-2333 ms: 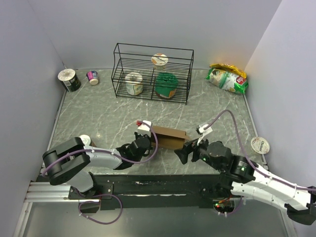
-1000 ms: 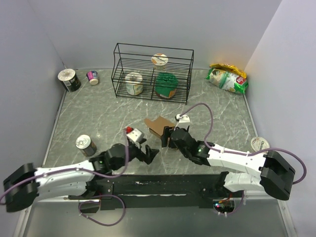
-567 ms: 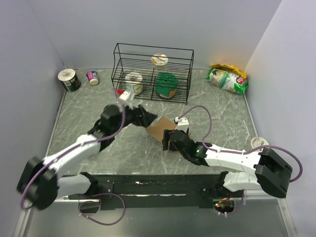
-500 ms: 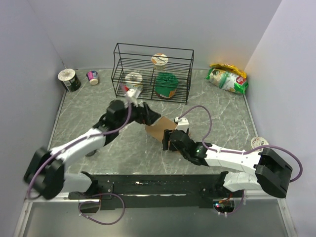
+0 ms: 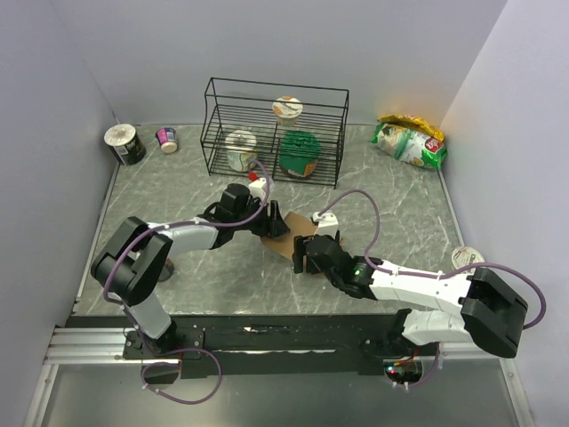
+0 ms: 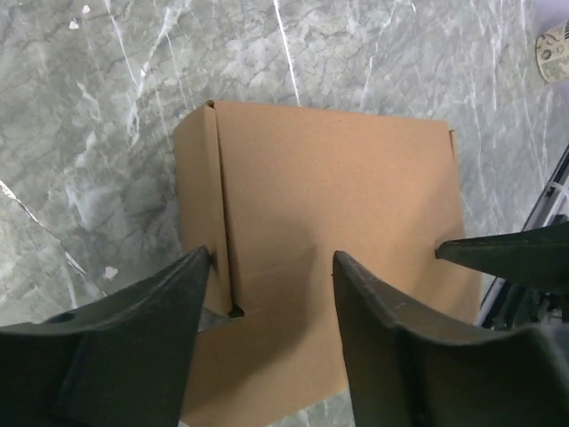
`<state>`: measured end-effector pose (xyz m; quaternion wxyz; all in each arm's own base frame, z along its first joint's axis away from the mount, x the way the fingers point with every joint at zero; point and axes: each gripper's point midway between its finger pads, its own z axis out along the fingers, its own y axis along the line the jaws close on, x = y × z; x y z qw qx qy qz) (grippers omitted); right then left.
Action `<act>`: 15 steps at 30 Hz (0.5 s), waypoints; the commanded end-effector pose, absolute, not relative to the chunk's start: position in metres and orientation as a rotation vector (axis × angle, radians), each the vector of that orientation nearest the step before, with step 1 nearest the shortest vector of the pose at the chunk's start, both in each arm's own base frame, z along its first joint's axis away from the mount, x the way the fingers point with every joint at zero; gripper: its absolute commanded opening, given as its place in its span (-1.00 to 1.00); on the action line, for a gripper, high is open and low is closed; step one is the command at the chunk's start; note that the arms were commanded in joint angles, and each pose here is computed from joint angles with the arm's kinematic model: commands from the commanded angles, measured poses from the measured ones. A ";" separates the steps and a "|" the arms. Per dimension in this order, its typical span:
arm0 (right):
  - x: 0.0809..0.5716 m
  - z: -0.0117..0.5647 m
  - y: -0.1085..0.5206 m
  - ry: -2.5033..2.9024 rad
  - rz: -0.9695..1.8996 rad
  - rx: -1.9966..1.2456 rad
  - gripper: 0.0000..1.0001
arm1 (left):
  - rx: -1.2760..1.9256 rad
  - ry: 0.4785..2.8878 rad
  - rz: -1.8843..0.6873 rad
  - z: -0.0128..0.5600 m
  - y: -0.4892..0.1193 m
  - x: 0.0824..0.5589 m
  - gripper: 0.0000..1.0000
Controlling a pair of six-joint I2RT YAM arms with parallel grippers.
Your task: Fold the paper box
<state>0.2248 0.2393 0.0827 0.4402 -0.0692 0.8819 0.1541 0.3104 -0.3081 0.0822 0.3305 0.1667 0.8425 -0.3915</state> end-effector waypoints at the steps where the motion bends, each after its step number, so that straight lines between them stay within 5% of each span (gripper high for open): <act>1: 0.223 0.084 0.234 2.190 0.363 -0.212 0.62 | 0.489 2.164 -1.016 0.075 -0.309 0.314 0.17; 6: 0.221 0.107 0.244 2.123 0.398 -0.404 0.91 | 0.492 2.192 -0.981 0.060 -0.302 0.310 0.06; 12: 0.224 0.146 0.245 2.062 0.345 -0.650 0.99 | 0.482 2.127 -0.968 0.082 -0.301 0.314 0.44; 15: 0.234 0.154 0.244 2.057 0.348 -0.729 0.99 | 0.458 2.086 -0.974 0.100 -0.301 0.320 0.88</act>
